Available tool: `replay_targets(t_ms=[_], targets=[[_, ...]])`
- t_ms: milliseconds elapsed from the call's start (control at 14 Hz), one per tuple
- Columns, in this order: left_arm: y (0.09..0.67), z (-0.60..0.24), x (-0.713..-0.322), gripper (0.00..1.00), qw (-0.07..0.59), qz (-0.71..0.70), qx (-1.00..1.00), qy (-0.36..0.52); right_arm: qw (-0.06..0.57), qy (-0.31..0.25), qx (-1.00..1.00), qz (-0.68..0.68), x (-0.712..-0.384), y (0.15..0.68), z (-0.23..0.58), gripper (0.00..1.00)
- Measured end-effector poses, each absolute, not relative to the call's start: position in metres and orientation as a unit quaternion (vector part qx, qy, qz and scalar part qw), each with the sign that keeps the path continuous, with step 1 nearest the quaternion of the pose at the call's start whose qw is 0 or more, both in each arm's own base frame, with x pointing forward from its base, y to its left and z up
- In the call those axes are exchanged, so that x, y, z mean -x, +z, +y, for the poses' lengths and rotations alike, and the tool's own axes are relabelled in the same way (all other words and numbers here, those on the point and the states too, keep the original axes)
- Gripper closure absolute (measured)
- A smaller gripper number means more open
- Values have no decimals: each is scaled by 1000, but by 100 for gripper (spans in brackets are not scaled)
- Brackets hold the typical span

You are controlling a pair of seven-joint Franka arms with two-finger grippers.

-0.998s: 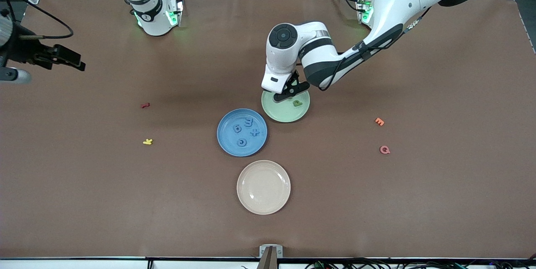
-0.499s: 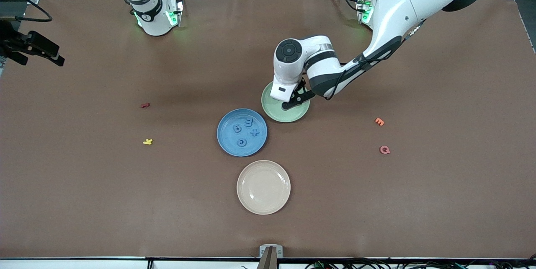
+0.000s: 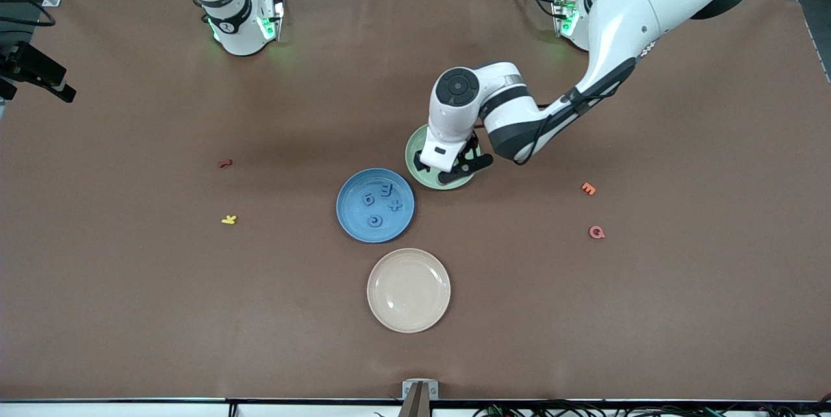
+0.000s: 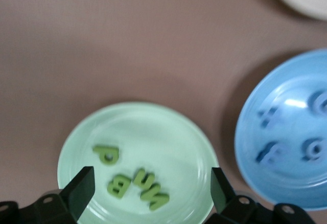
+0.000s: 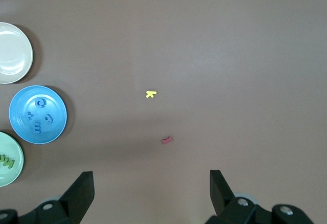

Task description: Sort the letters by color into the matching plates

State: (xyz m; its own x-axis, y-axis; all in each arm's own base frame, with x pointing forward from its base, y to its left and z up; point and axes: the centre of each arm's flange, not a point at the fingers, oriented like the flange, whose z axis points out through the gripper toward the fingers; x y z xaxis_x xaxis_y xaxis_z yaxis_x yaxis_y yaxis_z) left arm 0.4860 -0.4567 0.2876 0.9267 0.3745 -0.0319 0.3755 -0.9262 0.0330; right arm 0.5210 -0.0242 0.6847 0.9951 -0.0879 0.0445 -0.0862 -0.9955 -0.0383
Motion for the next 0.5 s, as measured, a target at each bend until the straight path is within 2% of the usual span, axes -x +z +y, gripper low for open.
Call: replay_targets(t_ms=[499], targets=[[328, -372, -579, 0, 6, 170, -985, 14, 16, -22, 999, 43, -523, 683, -24, 0]])
